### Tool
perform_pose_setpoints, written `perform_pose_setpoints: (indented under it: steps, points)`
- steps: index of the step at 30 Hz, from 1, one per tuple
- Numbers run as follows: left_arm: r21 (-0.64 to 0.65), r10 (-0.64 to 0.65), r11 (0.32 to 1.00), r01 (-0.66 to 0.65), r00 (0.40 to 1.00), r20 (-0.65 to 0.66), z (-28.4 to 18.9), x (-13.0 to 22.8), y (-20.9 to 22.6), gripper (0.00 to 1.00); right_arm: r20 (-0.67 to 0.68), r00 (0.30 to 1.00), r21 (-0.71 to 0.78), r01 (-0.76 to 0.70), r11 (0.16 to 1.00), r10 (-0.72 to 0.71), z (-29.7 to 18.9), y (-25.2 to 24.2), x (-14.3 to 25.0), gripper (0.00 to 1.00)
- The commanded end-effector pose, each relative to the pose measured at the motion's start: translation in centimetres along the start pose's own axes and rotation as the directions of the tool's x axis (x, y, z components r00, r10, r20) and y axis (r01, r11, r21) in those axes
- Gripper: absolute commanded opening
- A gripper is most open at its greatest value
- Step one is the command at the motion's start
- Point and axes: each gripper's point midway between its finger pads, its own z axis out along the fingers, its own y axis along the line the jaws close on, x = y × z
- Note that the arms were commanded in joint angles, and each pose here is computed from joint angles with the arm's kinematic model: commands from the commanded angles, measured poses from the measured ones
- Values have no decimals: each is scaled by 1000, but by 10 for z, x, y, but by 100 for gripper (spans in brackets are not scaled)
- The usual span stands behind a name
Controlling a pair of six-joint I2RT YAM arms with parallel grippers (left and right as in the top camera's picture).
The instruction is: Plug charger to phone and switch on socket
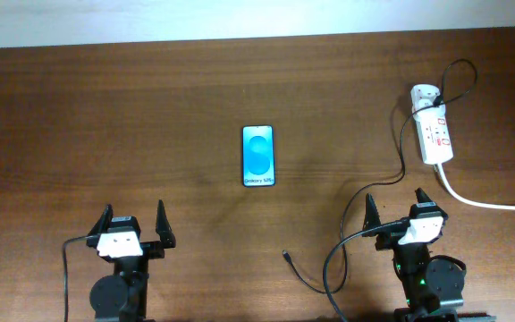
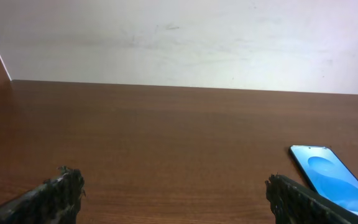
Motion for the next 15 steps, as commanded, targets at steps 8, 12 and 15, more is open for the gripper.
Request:
perform_pose_setpoints:
  steps: [8, 12, 15]
  points:
    - [-10, -10, 1000, 10, 1000, -2, 0, 1, 2, 100, -3, 1000, -4, -4, 1000, 4, 0, 1, 2, 98]
    - [14, -11, 1000, 11, 1000, 12, 0, -3, -2, 99, -3, 1000, -4, -4, 1000, 4, 0, 1, 2, 98]
    - [195, -21, 980, -28, 969, 246, -11, -60, -34, 99, -3, 1000, -4, -4, 1000, 4, 0, 1, 2, 98]
